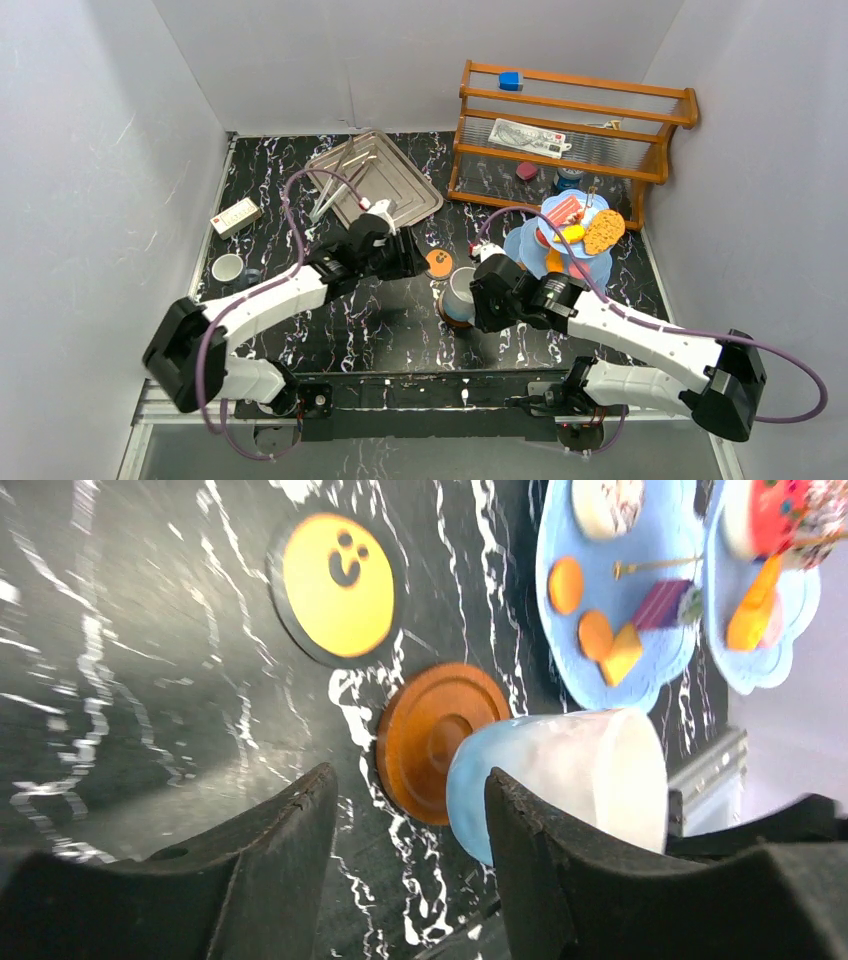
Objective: Serve the afternoon tea
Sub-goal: Place the cup on the coaster.
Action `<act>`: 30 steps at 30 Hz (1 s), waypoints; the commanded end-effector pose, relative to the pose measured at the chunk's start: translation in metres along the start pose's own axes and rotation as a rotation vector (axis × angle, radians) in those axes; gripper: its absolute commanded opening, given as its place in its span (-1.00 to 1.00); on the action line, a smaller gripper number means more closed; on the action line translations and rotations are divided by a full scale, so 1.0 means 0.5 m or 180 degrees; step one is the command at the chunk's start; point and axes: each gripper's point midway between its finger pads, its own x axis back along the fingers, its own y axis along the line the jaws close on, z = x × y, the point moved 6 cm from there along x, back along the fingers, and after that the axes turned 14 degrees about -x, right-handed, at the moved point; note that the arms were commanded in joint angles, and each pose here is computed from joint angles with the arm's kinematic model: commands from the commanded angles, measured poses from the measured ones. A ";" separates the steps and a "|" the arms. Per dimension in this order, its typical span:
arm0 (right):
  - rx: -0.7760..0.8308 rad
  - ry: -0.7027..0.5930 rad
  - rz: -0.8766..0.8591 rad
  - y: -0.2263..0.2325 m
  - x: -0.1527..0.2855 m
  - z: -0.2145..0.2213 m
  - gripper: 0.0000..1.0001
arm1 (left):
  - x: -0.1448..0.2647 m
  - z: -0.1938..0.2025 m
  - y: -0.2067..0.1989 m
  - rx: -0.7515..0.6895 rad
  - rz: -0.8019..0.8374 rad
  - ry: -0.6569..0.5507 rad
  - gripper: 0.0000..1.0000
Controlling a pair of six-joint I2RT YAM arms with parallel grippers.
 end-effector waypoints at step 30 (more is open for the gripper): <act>-0.0196 0.0276 0.1163 -0.072 -0.046 0.030 -1.00 | 0.208 -0.068 0.105 -0.1484 -0.1306 -0.0748 0.82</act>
